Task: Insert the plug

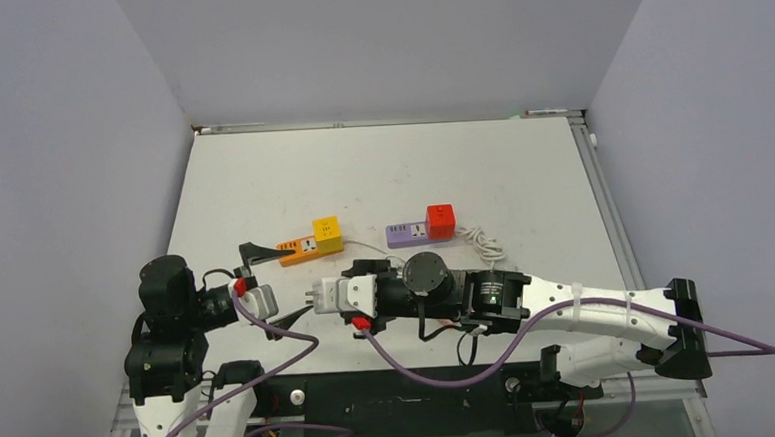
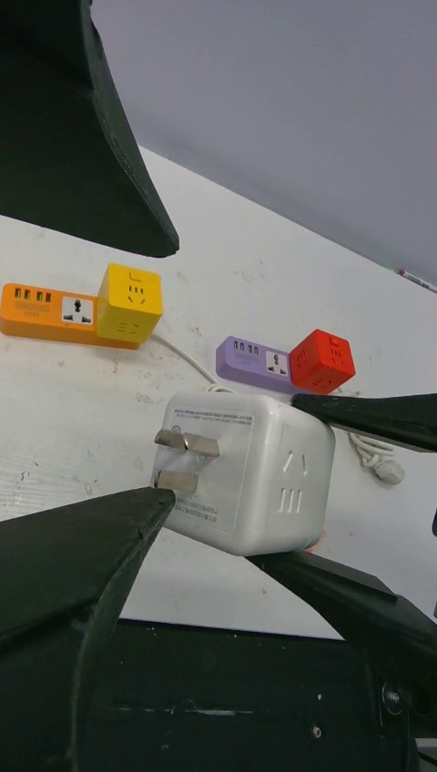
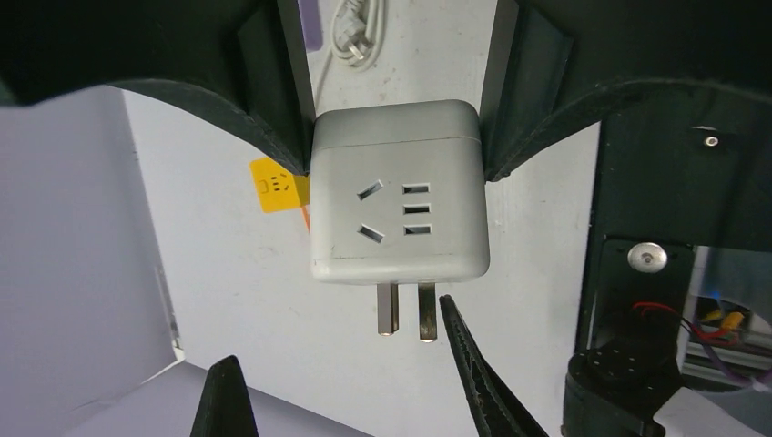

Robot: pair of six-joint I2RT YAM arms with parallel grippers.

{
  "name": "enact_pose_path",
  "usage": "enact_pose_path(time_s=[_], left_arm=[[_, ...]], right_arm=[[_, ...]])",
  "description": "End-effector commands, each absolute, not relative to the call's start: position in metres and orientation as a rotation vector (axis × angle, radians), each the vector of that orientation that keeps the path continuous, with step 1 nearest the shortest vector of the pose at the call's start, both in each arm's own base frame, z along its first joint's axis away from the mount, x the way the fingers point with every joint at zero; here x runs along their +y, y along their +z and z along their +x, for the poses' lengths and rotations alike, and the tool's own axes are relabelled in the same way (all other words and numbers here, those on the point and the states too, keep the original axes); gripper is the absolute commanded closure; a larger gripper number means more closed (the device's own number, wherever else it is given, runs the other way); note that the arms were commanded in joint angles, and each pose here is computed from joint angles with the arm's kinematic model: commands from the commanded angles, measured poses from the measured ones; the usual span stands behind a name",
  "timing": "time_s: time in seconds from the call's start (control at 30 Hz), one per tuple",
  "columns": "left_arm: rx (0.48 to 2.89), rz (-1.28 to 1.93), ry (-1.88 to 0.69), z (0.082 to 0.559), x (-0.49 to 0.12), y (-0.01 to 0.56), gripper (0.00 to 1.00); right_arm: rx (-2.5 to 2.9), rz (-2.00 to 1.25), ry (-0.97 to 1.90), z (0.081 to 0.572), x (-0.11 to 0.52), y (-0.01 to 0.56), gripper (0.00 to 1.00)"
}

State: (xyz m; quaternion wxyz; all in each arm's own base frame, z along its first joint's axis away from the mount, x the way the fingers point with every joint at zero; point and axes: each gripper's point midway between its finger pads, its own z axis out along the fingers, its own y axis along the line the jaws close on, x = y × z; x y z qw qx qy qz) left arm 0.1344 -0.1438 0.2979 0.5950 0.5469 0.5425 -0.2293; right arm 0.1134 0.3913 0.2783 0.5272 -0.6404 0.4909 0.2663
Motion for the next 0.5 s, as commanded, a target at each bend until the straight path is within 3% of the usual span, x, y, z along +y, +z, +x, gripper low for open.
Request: enact_pose_path(time_s=[0.0, 0.47], left_arm=[[1.232, 1.285, -0.603, 0.117, -0.15, 0.307, 0.04], [1.212, 1.37, -0.596, 0.108, -0.15, 0.301, 0.04]], right_arm=[[1.074, -1.382, 0.402, 0.132, 0.381, 0.326, 0.89], [1.006, -1.361, 0.301, 0.114, 0.386, 0.339, 0.88]])
